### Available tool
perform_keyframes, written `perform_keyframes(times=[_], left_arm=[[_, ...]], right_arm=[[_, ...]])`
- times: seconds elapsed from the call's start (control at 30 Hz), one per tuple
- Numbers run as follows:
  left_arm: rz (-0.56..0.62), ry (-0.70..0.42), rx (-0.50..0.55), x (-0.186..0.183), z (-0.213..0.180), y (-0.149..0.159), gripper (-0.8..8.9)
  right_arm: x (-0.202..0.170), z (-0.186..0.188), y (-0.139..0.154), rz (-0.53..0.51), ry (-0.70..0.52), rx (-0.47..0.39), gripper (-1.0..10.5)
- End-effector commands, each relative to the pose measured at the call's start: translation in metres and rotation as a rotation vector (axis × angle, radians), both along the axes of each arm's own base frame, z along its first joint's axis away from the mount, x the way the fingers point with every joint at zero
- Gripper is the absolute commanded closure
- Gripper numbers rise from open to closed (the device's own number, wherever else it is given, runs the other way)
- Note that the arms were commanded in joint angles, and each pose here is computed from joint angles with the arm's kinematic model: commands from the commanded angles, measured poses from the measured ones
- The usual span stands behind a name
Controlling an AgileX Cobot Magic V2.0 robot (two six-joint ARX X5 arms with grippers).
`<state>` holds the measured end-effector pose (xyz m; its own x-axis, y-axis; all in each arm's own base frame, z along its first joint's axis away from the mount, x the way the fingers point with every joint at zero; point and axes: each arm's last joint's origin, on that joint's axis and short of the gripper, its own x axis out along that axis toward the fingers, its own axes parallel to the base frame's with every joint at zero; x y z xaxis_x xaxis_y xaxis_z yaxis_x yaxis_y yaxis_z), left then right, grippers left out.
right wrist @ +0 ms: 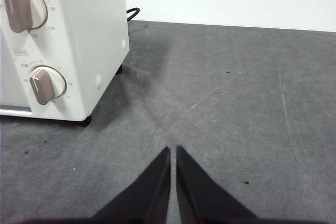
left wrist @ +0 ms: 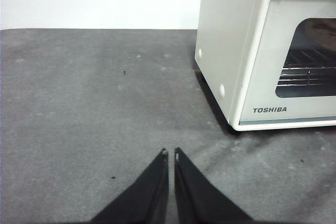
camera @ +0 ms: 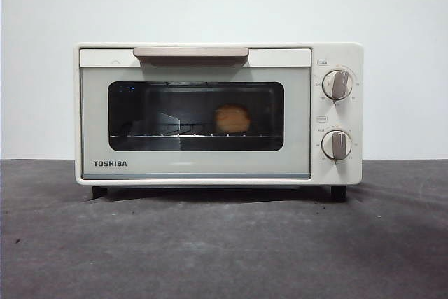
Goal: The left arm flap open the oven, the right arm pick bread and place it into oven, the left arm flap close the oven
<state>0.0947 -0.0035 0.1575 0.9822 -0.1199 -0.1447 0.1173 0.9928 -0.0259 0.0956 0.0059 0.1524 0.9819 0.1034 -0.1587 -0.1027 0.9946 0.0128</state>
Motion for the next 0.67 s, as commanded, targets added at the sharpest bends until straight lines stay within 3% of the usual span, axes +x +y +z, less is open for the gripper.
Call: perform_keyframes(times=[0.03, 0.67], left_arm=[[0.004, 0.024, 0.016, 0.0009, -0.0075, 0.0003, 7.84], [0.003, 0.024, 0.017, 0.0009, -0.0075, 0.0003, 7.84]], right_arm=[[0.0003, -0.0022, -0.0001, -0.001, 0.003, 0.004, 9.3], [0.0004, -0.0011, -0.0001, -0.001, -0.008, 0.004, 9.3]])
